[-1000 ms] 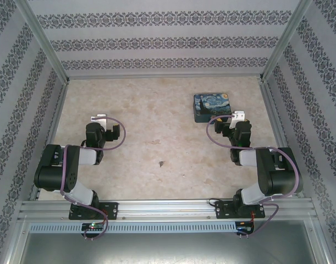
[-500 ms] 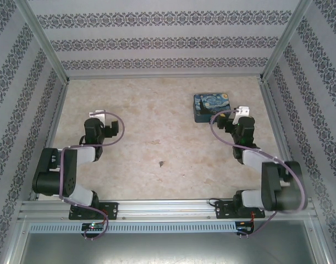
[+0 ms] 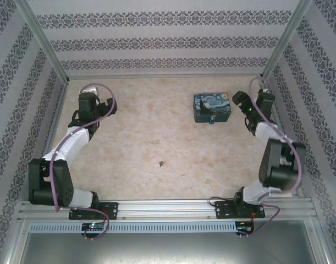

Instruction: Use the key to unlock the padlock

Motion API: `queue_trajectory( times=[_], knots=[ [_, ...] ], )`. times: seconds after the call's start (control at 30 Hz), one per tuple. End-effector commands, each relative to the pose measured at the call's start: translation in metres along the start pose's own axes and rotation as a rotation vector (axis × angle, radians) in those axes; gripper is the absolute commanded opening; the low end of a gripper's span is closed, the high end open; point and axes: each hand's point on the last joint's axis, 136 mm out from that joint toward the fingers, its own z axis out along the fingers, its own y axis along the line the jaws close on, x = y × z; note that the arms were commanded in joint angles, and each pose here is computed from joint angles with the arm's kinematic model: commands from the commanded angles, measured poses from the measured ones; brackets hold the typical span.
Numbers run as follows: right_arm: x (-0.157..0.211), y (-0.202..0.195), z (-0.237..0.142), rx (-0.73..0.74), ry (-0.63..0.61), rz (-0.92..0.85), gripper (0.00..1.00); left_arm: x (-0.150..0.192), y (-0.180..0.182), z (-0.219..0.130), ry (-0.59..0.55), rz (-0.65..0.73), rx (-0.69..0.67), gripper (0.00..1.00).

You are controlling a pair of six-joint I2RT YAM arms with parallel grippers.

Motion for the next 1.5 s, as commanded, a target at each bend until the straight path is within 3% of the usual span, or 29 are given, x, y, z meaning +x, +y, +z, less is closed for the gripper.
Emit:
queue_trajectory(
  times=[0.0,0.2,0.47,0.97,1.27,1.47],
  knots=[
    [0.012,0.011,0.022,-0.101,0.181,0.191,0.84,0.025,-0.022,-0.006,0.167,-0.106,0.069,1.0],
    [0.014,0.009,0.06,-0.074,0.267,0.232,0.83,0.031,-0.055,-0.008,0.219,-0.11,0.153,1.0],
    [0.05,0.022,0.081,-0.033,0.377,0.145,0.79,0.048,-0.084,0.003,0.273,-0.099,0.198,1.0],
    [0.159,0.097,0.061,-0.126,0.559,-0.023,0.58,0.073,-0.141,0.024,0.333,-0.054,0.253,1.0],
    [0.244,0.159,0.018,-0.206,0.65,-0.126,0.64,0.102,-0.146,0.022,0.374,-0.113,0.293,1.0],
    [0.264,0.159,-0.001,-0.169,0.623,-0.158,0.75,0.118,-0.146,0.017,0.392,-0.173,0.321,1.0]
  ],
)
